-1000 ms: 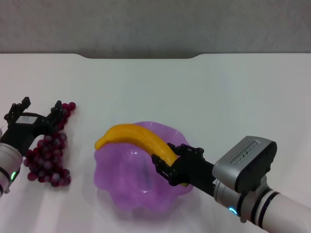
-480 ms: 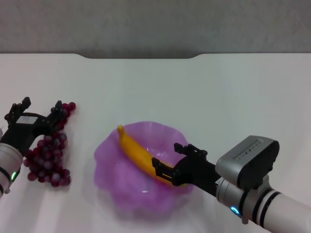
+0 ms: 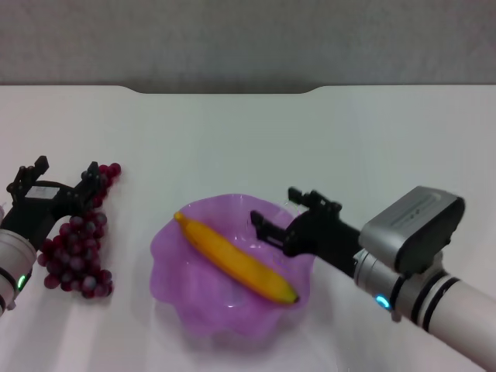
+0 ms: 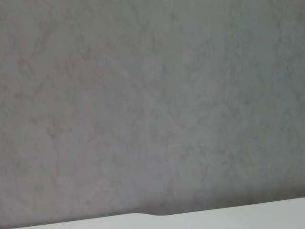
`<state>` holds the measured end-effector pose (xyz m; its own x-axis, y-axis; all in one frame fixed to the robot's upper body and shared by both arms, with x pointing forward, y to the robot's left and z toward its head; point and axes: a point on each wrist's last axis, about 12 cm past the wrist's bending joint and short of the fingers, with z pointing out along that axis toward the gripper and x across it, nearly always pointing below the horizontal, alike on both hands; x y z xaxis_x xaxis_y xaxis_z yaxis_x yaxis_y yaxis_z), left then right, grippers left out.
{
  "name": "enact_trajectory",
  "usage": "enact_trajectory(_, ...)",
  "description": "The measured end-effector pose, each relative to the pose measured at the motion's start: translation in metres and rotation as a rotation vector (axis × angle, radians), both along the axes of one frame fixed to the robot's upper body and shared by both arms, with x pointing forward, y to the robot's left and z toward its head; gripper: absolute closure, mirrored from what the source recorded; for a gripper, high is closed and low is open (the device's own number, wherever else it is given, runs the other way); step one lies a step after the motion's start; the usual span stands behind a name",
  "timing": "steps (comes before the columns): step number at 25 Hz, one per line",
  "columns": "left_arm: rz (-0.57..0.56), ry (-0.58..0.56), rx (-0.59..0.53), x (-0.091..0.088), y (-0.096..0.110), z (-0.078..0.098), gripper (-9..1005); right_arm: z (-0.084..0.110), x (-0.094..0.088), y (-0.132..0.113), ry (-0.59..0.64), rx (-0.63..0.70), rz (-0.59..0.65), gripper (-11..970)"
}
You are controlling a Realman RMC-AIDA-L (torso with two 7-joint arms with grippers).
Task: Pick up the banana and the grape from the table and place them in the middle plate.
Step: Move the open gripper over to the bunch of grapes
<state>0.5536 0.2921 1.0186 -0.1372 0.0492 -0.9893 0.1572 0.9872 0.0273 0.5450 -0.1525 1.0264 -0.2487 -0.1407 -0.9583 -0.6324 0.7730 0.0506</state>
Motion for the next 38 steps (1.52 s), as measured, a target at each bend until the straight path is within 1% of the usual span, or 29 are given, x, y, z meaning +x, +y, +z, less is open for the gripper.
enact_trajectory(3,0.001,0.001,0.000,0.000,0.000,0.000,100,0.006,0.007,-0.009,-0.071,-0.016,-0.032,154)
enact_trajectory(4,0.003,0.002,-0.001,-0.001,0.001,-0.001,100,0.009,0.013,-0.016,-0.107,-0.030,-0.067,158)
enact_trajectory(5,0.005,0.003,-0.001,-0.001,0.001,-0.001,100,0.009,0.013,-0.016,-0.107,-0.030,-0.067,161)
enact_trajectory(7,0.007,0.005,-0.001,-0.002,0.002,-0.001,101,0.014,0.018,-0.026,-0.141,-0.039,-0.117,168)
enact_trajectory(8,0.007,0.005,0.000,-0.002,0.002,-0.001,101,0.016,0.019,-0.031,-0.155,-0.040,-0.142,202)
enact_trajectory(9,0.006,0.005,0.001,-0.002,0.002,-0.001,101,0.019,0.021,-0.042,-0.187,-0.038,-0.195,236)
enact_trajectory(10,0.005,0.005,0.003,-0.002,0.002,-0.002,101,0.019,0.021,-0.042,-0.187,-0.038,-0.195,271)
enact_trajectory(11,0.004,0.006,0.004,-0.002,0.003,-0.002,101,0.020,0.020,-0.050,-0.206,-0.033,-0.228,305)
enact_trajectory(13,0.003,0.007,0.005,-0.003,0.003,-0.002,100,0.022,0.017,-0.065,-0.242,-0.016,-0.288,373)
enact_trajectory(15,0.002,0.007,0.002,-0.003,0.002,-0.002,100,0.025,0.010,-0.083,-0.295,0.012,-0.358,470)
enact_trajectory(17,0.002,0.005,-0.006,-0.002,0.001,-0.001,100,0.025,0.000,-0.103,-0.360,0.032,-0.423,567)
enact_trajectory(20,0.000,0.003,-0.029,-0.001,-0.002,0.000,101,0.020,-0.020,-0.131,-0.455,0.034,-0.502,698)
enact_trajectory(22,-0.007,0.001,-0.054,0.001,-0.005,0.001,101,0.016,-0.028,-0.143,-0.478,0.034,-0.542,781)
enact_trajectory(23,-0.011,0.000,-0.058,0.002,-0.006,0.002,101,0.014,-0.031,-0.149,-0.475,0.035,-0.560,822)
enact_trajectory(27,-0.048,-0.009,-0.074,0.004,-0.016,0.006,101,0.001,-0.034,-0.156,-0.386,0.005,-0.578,885)
enact_trajectory(32,-0.062,0.031,-0.070,0.010,-0.025,0.006,100,-0.009,-0.036,-0.152,-0.318,-0.024,-0.555,964)
enact_trajectory(38,-0.046,0.133,-0.051,0.021,-0.030,0.004,100,-0.010,-0.037,-0.151,-0.311,-0.025,-0.546,959)
